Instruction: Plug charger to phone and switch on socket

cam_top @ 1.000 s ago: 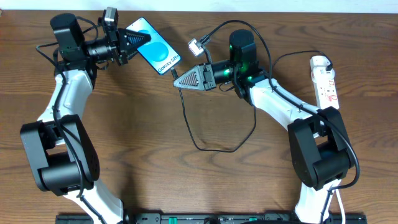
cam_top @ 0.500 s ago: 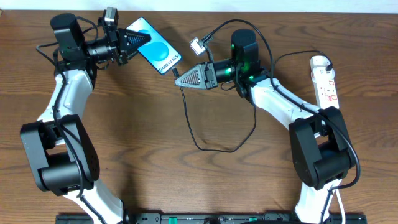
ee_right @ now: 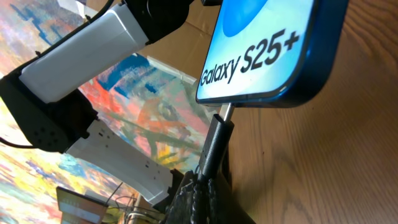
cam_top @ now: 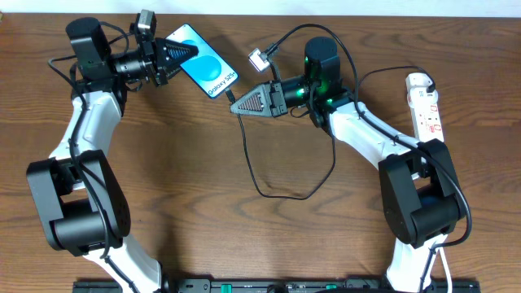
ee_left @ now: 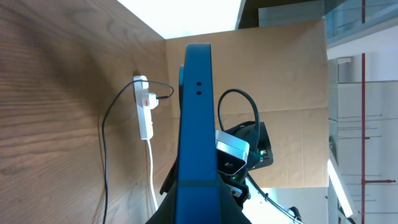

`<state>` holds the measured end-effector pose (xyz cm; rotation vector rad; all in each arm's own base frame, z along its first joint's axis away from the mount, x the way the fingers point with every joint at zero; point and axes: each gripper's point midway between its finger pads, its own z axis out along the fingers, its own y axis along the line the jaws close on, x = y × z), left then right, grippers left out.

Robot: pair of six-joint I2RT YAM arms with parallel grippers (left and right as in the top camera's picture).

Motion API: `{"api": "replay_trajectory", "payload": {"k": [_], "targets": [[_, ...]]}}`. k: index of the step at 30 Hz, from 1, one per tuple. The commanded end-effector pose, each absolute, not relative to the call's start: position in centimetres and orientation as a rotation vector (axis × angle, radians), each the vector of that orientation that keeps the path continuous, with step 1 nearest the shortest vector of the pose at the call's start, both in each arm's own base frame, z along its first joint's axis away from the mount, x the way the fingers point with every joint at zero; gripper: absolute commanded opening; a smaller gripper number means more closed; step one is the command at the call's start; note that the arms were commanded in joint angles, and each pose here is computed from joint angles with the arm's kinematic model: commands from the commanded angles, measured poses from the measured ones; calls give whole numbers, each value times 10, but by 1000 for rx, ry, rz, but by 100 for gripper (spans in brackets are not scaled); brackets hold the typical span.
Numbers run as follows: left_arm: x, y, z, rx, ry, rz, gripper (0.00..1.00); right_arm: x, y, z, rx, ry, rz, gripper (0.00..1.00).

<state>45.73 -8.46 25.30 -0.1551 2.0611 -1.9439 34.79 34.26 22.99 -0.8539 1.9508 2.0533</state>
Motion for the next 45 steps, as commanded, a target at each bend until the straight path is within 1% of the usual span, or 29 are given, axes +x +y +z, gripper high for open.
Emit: {"api": "replay_trajectory", "payload": {"k": [1, 19, 34, 45], "targets": [[446, -93, 269, -26, 2045, -1963, 7, 352, 339, 237, -874, 1912, 2028, 1], [438, -122, 267, 16, 2083, -2016, 7, 339, 334, 240, -967, 1880, 2076, 1], [438, -122, 266, 13, 2084, -2017, 7, 360, 302, 241, -919, 1868, 2049, 1], [436, -126, 265, 19, 2090, -2024, 7, 357, 306, 240, -944, 1856, 2051, 1]]}}
